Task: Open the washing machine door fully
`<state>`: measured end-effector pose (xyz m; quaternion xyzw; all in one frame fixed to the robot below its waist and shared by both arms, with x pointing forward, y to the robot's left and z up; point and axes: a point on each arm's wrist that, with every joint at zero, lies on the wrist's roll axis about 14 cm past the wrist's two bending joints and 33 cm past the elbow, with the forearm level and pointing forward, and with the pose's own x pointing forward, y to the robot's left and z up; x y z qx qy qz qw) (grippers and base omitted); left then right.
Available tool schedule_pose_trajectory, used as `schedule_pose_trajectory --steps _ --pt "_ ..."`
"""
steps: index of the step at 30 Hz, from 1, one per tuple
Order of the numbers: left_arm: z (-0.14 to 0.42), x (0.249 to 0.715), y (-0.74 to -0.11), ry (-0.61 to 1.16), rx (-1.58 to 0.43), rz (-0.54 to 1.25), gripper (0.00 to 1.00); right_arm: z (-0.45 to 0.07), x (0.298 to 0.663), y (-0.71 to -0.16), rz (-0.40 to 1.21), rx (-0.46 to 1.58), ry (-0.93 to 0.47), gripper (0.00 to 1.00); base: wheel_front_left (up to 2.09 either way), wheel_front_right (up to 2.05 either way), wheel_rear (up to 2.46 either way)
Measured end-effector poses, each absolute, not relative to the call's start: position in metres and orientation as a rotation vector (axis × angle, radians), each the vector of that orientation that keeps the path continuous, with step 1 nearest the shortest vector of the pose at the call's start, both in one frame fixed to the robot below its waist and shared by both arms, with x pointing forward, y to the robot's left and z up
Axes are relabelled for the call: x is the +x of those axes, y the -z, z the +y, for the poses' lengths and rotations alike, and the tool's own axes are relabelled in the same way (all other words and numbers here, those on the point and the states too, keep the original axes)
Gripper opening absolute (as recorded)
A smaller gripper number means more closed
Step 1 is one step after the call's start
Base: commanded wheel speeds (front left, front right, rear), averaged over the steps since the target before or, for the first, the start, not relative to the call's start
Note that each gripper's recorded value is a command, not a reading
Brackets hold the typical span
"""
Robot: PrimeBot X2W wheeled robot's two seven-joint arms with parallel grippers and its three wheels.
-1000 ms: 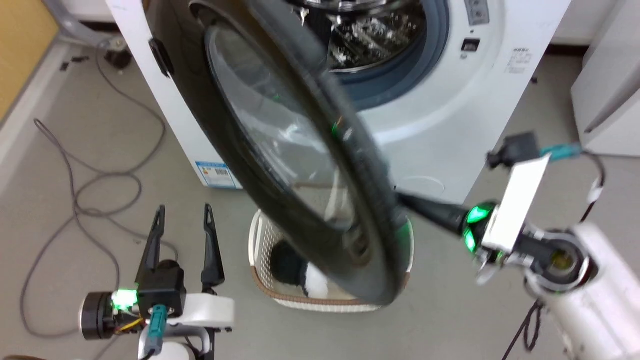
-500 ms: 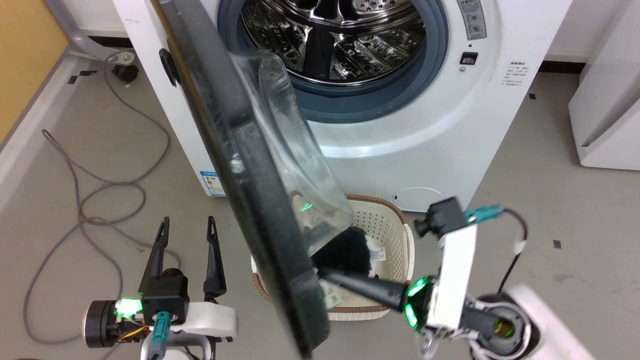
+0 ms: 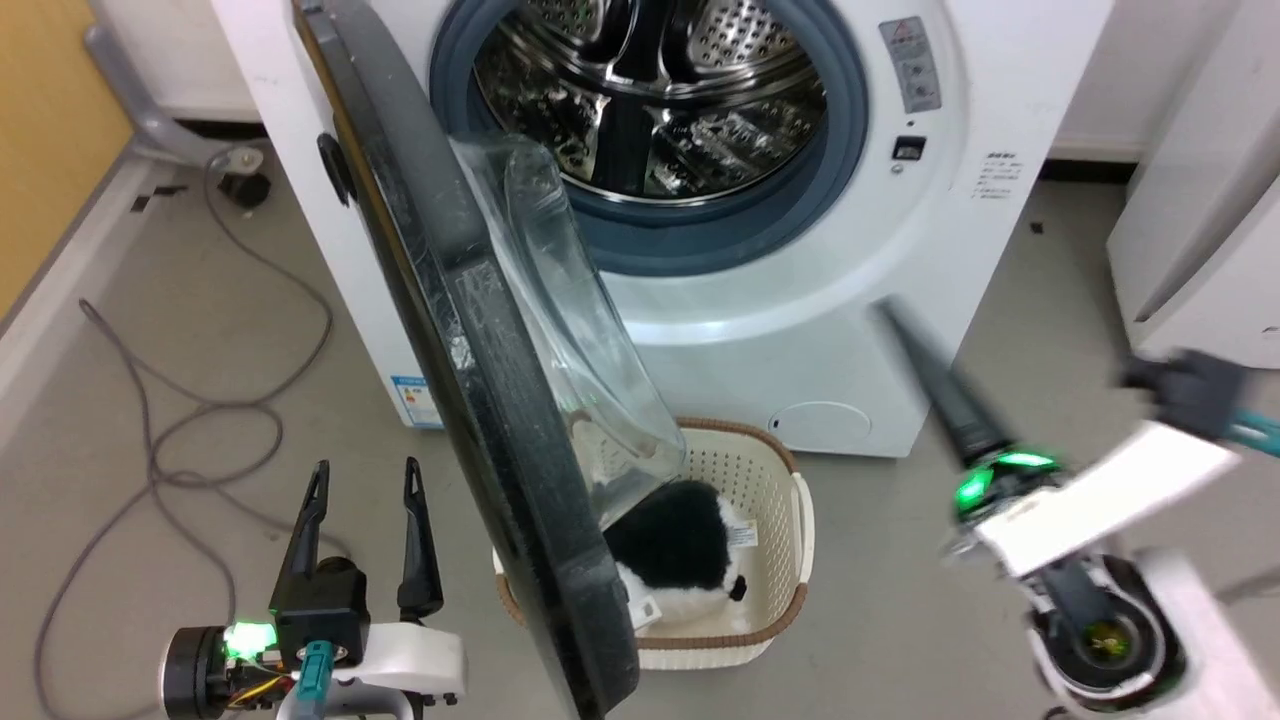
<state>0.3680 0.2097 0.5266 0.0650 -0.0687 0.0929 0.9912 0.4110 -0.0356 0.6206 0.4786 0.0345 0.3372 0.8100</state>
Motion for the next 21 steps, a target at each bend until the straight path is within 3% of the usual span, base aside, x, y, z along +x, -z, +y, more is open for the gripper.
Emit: schedule_pose_trajectory --steps 5,10,13,21 --pt "0.207 0.366 -0.531 -0.181 0.127 -0.152 1.0 -0.088 0.413 -0.64 -0.234 0.798 -0.552 0.0 0.0 0.0 0.0" --pt "0.207 0.363 -0.533 -0.178 0.126 -0.16 1.0 -0.126 0.408 -0.633 -0.357 0.387 -0.437 0.0 0.0 0.0 0.0" --pt "0.206 0.363 -0.533 -0.177 0.126 -0.159 1.0 -0.138 0.398 -0.648 -0.454 0.278 -0.36 0.0 0.0 0.0 0.0" --pt "0.204 0.362 -0.532 -0.168 0.125 -0.16 1.0 -0.162 0.373 -0.609 -0.393 0.09 -0.171 0.0 0.0 0.0 0.0"
